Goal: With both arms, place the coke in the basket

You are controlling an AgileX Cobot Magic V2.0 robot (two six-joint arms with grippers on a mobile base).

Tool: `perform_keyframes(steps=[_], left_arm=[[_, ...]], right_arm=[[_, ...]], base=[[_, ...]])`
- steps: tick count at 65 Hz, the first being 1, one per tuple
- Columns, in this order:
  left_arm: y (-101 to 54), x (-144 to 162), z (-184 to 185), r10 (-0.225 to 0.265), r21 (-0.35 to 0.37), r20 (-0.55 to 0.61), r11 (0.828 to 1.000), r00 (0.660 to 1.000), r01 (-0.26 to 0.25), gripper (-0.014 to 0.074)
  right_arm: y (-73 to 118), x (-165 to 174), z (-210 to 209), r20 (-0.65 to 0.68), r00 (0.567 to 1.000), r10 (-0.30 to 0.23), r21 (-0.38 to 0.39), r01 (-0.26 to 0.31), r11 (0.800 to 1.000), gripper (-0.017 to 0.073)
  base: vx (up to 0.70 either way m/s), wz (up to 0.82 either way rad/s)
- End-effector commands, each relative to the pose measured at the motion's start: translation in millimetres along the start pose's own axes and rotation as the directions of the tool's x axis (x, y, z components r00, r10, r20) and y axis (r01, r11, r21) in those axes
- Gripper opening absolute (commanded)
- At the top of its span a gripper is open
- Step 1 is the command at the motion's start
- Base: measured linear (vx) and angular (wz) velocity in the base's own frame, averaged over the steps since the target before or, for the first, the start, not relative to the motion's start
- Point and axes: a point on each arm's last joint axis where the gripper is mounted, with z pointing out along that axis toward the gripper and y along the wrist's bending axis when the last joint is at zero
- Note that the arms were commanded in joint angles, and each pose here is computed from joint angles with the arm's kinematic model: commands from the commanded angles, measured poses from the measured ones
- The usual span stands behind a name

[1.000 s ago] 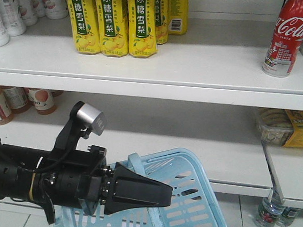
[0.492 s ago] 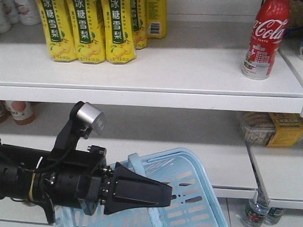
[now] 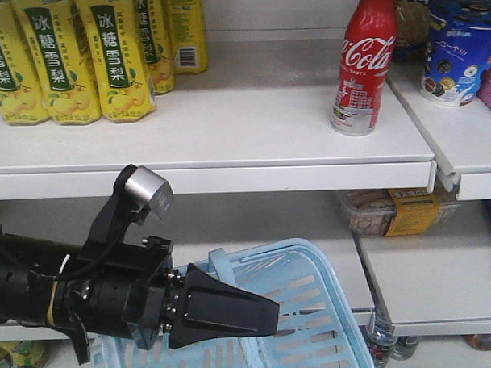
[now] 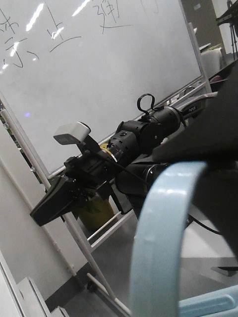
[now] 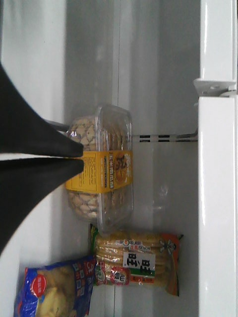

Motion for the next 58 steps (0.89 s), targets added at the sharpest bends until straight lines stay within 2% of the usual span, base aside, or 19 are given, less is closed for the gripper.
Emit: perform_keyframes(steps=[1, 21, 58], left_arm=[[-30.4, -1.5, -3.7, 0.036, 0.186, -0.008, 0.982, 0.999, -0.034, -0.0006], [-30.4, -1.5, -3.7, 0.036, 0.186, -0.008, 0.982, 0.999, -0.034, -0.0006], [-30.4, -1.5, -3.7, 0.036, 0.186, -0.008, 0.982, 0.999, -0.034, -0.0006]], right_arm=[[1.0, -4.5, -0.8, 0.072, 0.997, -0.018, -0.008, 0.018, 1.000, -0.0004], [1.0, -4.5, -0.8, 0.072, 0.997, -0.018, -0.008, 0.018, 1.000, -0.0004], [1.0, -4.5, -0.8, 0.073, 0.997, -0.018, -0.008, 0.018, 1.000, -0.0004]], base=[[0.06, -0.22], [0.03, -0.13], [-0.01, 0.06]])
